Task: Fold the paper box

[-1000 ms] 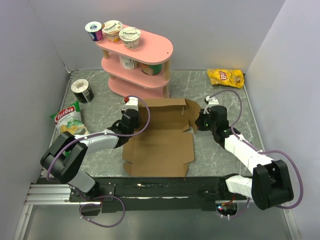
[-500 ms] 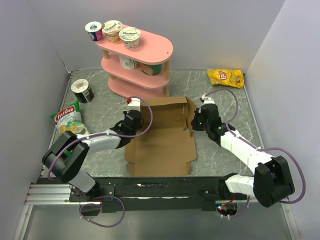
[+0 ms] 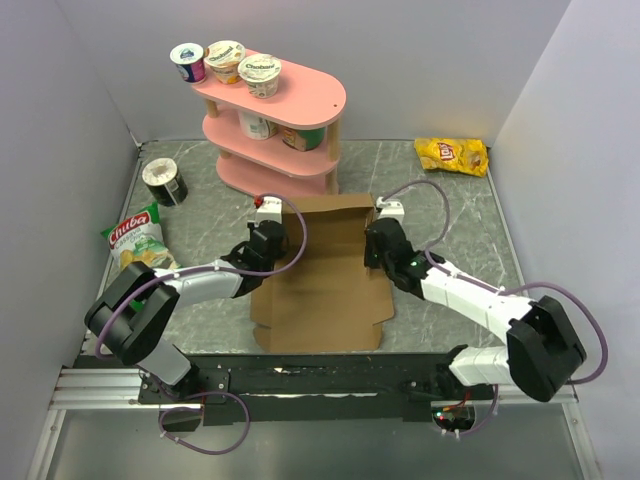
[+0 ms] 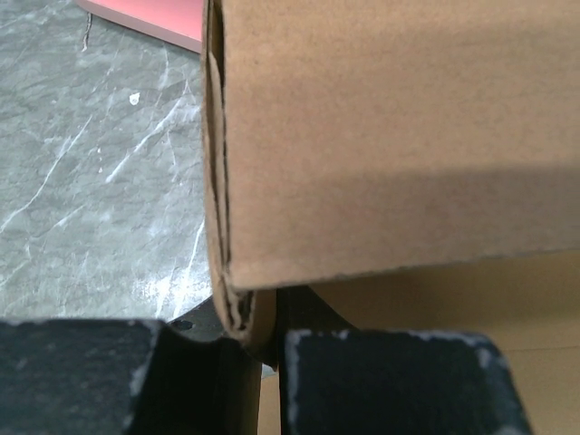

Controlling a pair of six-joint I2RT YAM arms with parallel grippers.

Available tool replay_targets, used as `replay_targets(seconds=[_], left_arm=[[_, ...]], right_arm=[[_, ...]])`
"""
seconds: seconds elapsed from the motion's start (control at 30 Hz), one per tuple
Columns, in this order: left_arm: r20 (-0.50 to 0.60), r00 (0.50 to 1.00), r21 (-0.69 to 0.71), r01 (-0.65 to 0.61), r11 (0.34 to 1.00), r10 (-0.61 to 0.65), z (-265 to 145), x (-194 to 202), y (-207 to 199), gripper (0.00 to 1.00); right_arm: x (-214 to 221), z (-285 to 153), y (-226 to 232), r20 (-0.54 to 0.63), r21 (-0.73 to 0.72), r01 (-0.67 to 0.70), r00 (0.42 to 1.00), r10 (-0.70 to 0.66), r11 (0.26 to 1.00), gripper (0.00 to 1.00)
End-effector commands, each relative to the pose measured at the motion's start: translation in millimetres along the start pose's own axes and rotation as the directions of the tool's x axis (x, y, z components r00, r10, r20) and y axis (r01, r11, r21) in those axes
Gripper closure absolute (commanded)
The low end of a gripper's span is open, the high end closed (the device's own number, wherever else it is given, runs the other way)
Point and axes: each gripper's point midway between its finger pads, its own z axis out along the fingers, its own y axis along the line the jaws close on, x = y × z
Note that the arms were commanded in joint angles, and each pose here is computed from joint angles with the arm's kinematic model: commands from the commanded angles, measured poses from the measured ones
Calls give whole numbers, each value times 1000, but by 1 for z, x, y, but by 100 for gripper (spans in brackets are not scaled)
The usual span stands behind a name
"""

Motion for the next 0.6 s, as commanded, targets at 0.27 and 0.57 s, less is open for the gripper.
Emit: replay_targets(seconds=[0.27, 0.57], left_arm=[[-25, 999, 93, -27, 995, 29, -6, 6, -29, 87], [-18, 998, 30, -61, 998, 61, -3, 5, -14, 87]], right_arm=[[-26, 14, 36, 46, 112, -69, 997, 64, 991, 75], [-48, -23, 44, 67, 8, 9, 998, -9, 1000, 16]])
